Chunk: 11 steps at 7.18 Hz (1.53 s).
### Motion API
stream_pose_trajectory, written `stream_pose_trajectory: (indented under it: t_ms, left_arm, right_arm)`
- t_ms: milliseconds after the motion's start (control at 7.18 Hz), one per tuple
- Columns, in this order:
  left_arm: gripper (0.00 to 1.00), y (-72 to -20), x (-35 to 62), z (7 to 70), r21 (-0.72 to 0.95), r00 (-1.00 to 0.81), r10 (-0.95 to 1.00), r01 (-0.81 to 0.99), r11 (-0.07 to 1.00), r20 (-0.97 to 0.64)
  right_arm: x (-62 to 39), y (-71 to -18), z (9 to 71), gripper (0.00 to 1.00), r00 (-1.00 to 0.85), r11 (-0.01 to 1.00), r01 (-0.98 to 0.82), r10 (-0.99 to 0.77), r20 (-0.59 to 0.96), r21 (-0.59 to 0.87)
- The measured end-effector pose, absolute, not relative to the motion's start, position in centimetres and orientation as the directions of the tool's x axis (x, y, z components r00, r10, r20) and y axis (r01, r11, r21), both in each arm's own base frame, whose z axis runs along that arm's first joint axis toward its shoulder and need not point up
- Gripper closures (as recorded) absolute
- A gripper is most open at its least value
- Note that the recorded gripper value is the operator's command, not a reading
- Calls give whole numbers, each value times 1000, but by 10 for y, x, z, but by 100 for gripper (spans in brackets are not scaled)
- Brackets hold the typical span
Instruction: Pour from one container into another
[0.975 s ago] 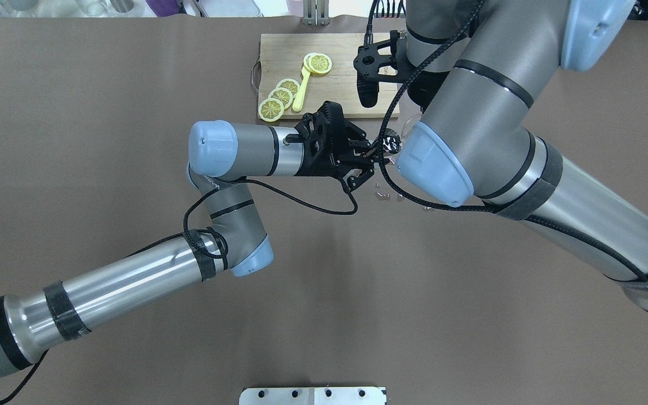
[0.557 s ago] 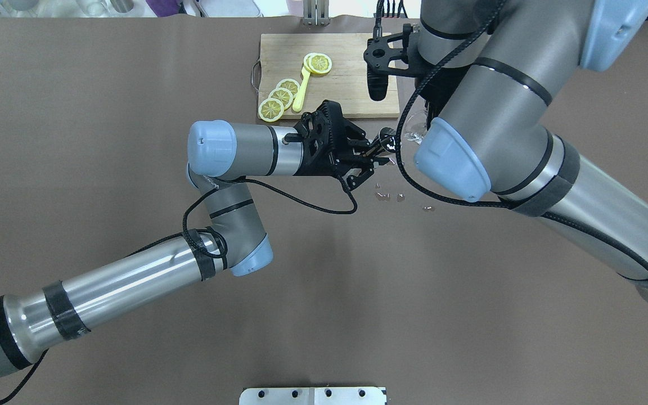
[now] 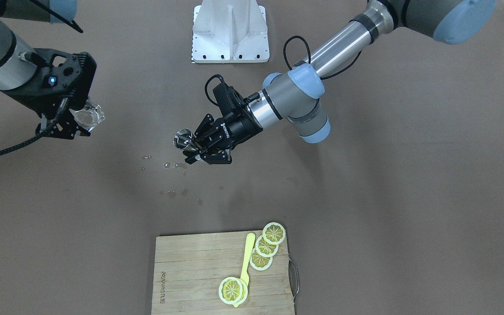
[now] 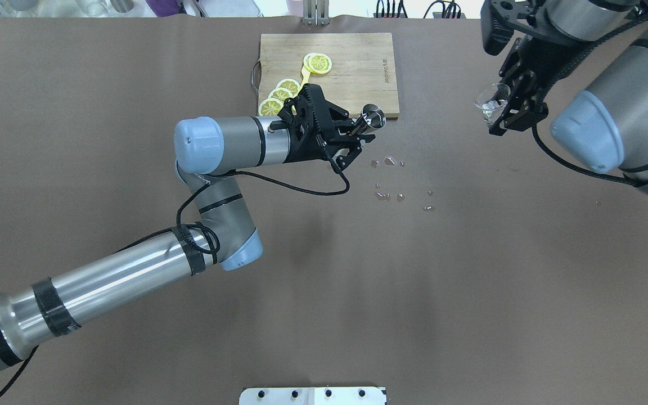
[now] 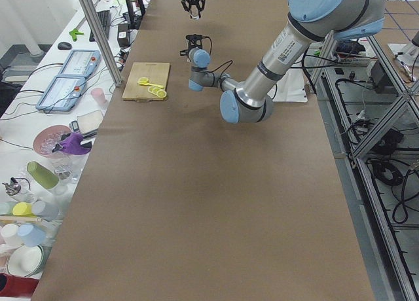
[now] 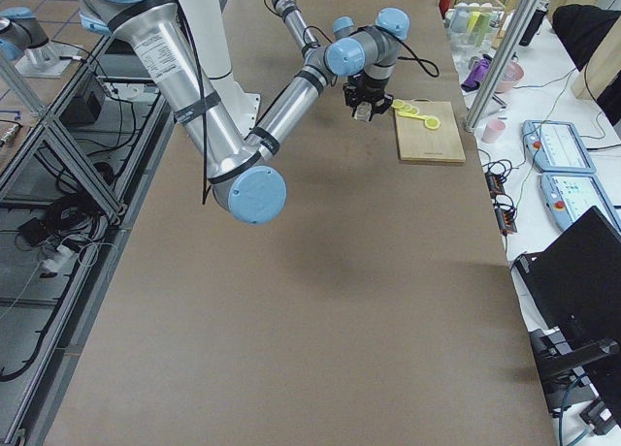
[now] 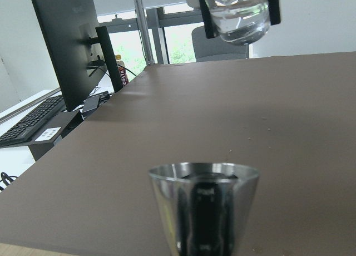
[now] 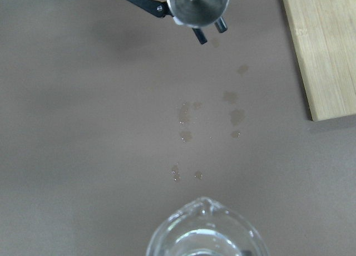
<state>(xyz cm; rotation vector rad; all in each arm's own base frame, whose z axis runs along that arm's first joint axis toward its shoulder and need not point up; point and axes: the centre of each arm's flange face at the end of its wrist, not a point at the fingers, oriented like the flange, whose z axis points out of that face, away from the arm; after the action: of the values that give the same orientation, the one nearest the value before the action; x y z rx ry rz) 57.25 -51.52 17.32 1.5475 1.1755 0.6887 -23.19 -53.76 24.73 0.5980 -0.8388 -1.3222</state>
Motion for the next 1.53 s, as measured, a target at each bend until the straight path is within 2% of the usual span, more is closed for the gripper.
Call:
stream_pose_trajectory:
  t_ms: [418, 975, 1533]
  left_arm:
    - [100, -526, 539, 208, 915, 499, 824, 400, 58, -270]
    - [100, -535, 491, 273, 867, 602, 669, 480, 133, -436]
    - [100, -529, 443, 345, 830, 659, 537, 537, 153, -526]
  right_arm:
    - [-172, -515, 337, 100, 55, 155, 490, -988, 147, 858]
    - [-93, -453, 460, 100, 100, 147, 390, -988, 117, 909]
    - [-66, -426, 563, 100, 232, 314, 254, -938, 257, 915]
